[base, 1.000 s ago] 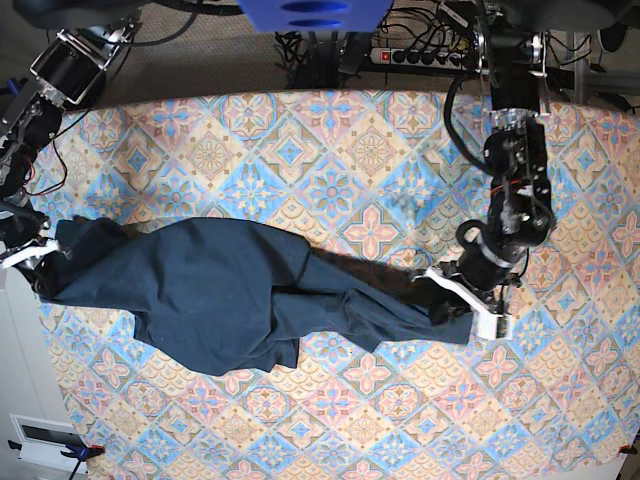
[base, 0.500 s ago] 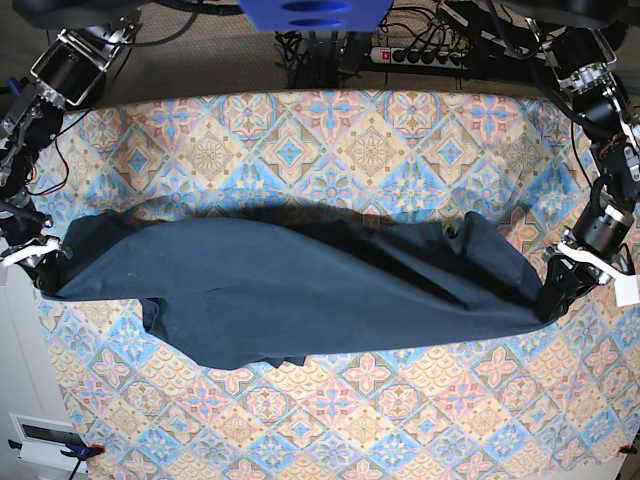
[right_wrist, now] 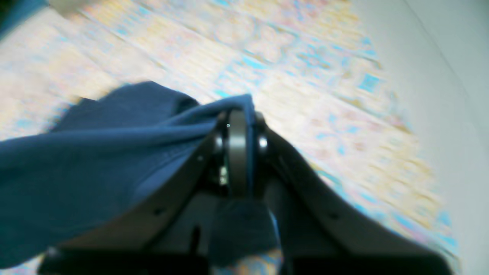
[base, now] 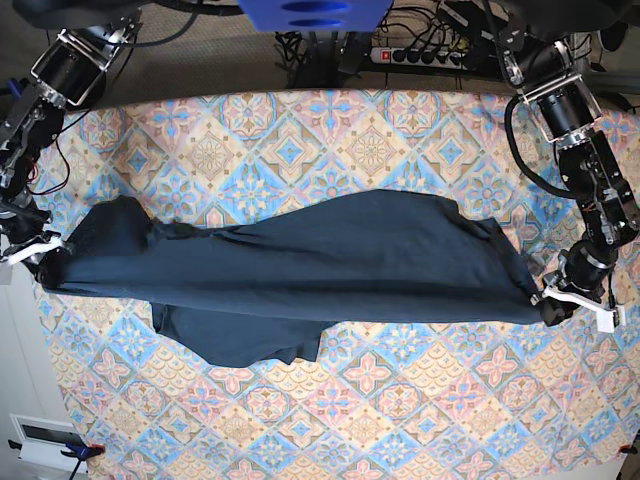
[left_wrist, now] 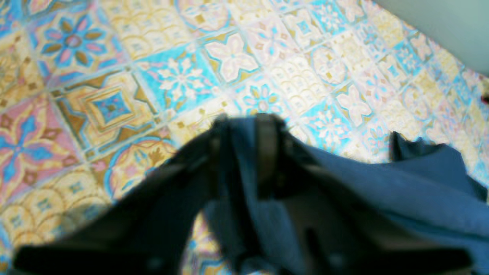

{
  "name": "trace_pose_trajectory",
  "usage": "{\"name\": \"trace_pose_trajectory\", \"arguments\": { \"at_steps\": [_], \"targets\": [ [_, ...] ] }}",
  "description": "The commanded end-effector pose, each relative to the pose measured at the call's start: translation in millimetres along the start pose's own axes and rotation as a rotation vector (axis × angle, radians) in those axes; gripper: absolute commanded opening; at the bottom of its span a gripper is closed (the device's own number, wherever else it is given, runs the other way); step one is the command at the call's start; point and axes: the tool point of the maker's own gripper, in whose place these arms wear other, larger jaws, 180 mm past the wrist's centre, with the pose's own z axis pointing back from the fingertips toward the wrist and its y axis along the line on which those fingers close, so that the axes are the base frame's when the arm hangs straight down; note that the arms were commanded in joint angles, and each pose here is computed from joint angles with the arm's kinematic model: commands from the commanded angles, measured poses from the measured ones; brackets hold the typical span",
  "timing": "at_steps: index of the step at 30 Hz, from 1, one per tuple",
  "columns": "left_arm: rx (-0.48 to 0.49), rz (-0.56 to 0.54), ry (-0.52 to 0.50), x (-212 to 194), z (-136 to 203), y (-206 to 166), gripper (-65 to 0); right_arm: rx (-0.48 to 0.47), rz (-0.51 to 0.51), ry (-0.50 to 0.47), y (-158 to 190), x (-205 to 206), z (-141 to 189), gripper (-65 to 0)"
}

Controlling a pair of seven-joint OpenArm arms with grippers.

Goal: Layout the t-shirt on the table in an organized manner, then fold the t-shirt properly
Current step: 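Release the shirt with the left gripper and lift it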

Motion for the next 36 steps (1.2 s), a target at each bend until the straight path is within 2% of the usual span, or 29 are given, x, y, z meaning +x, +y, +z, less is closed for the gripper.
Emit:
{"name": "trace_pose_trajectory", "arguments": {
  "at_steps": [1,4,7,9,12,16,19,23,27,30,32,34,36],
  "targets": [
    [-0.01,-0.065,-0.047,20,4,-10,-45.4,0.003,0.03,-0.077,2,29,1,-64.2],
    [-0.021,-0.174,0.014,-1,-1,-29,-35.8,0.036,0.058,-0.099,18,46,-11,-64.2],
    [-0.033,-0.214,0.037,-16,6,-36,-30.9,0.036,0.075,-0.079,21,44,-18,-64.3],
    [-0.051,-0.237,0.053,-32,18,-44,-31.0,0.02,0.092,-0.063,19,41,-20,-64.1],
    [-0.129,-0.284,0.084,-62,43,-73,-31.0,-0.001,0.109,-0.047,15,38,-21,-64.0],
    [-0.199,-0.319,0.182,-109,62,-95,-31.0,-0.005,0.115,-0.043,15,37,-21,-64.0],
    [-0.213,-0.28,0.252,-139,59,-98,-31.0,-0.007,0.116,-0.042,14,37,-21,-64.0],
    [-0.214,-0.21,0.292,-166,49,-98,-31.0,-0.005,0.115,-0.043,15,37,-21,-64.0],
    [-0.256,-0.2,0.309,-184,39,-113,-31.0,-0.007,0.114,-0.044,14,37,-21,-64.0],
    [-0.278,-0.195,0.374,-208,28,-119,-31.1,-0.009,0.112,-0.045,13,37,-21,-64.0],
    [-0.254,-0.179,0.395,-214,21,-116,-33.8,-0.01,0.112,-0.047,13,38,-20,-64.0],
    [-0.25,-0.174,0.403,-216,19,-119,-43.1,-0.01,0.112,-0.047,13,38,-20,-64.0],
    [-0.302,-0.198,0.374,-211,21,-134,-53.8,-0.01,0.112,-0.047,13,38,-20,-64.0]
  ]
}}
